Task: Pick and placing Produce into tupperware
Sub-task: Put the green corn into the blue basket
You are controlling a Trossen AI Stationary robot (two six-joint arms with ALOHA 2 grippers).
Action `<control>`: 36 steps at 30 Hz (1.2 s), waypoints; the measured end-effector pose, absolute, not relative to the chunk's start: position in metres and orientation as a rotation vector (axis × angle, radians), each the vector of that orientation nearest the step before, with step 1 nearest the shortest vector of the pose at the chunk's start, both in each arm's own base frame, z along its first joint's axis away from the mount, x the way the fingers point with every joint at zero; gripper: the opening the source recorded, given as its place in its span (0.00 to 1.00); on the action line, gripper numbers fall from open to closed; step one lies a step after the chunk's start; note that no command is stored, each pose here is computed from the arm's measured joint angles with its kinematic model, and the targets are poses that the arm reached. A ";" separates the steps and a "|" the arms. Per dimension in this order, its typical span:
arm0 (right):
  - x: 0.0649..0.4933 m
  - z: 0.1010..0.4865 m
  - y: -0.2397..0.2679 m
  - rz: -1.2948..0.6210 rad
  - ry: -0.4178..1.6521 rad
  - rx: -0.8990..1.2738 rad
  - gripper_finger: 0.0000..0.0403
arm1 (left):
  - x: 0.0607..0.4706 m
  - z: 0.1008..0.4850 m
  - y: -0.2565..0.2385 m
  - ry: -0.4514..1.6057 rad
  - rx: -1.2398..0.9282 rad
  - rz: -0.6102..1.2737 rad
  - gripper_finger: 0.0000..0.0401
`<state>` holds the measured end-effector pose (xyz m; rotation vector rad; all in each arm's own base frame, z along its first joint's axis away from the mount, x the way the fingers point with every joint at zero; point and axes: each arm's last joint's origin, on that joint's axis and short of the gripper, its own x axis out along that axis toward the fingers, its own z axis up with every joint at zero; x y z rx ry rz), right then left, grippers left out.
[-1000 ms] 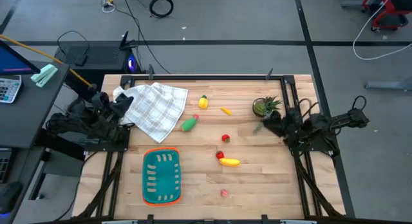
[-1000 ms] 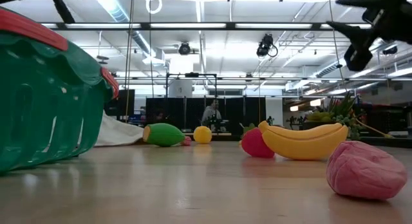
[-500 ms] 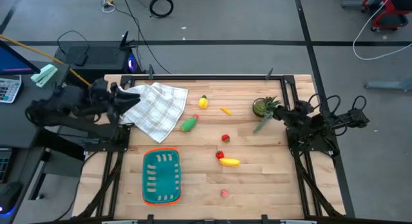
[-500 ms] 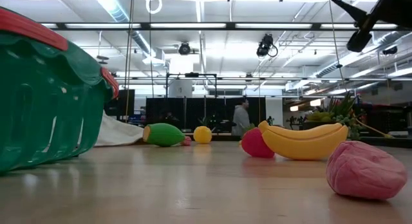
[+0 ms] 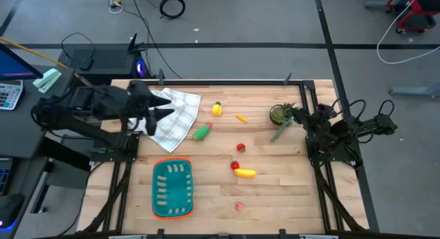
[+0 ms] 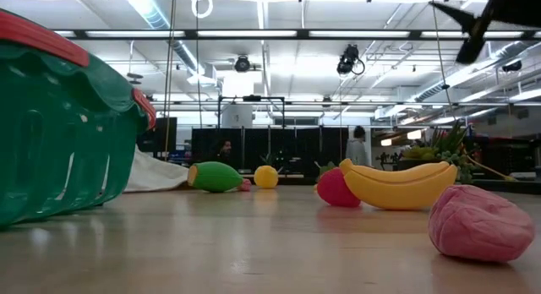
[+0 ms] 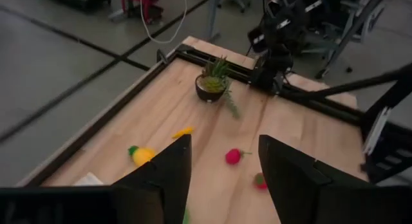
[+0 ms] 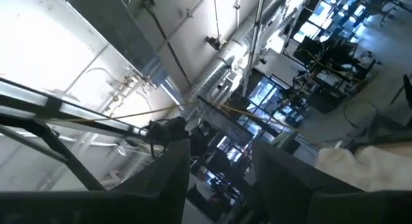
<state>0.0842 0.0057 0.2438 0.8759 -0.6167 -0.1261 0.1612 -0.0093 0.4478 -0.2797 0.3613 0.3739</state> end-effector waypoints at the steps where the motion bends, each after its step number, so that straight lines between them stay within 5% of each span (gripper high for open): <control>1: 0.084 0.254 0.006 -0.134 -0.619 0.848 0.44 | 0.166 0.449 -0.009 0.366 -0.299 0.366 0.48; 8: 0.097 0.361 0.011 -0.144 -0.488 0.532 0.44 | 0.183 0.451 -0.006 0.391 -0.314 0.373 0.52; 17: 0.144 0.441 0.022 -0.342 0.186 0.312 0.44 | 0.184 0.451 -0.004 0.399 -0.333 0.357 0.56; 25: 0.194 0.449 0.026 -0.492 0.529 0.236 0.46 | 0.184 0.451 -0.004 0.399 -0.327 0.356 0.55; 36: 0.249 0.413 0.011 -0.551 0.796 0.263 0.64 | 0.187 0.452 -0.004 0.377 -0.333 0.352 0.53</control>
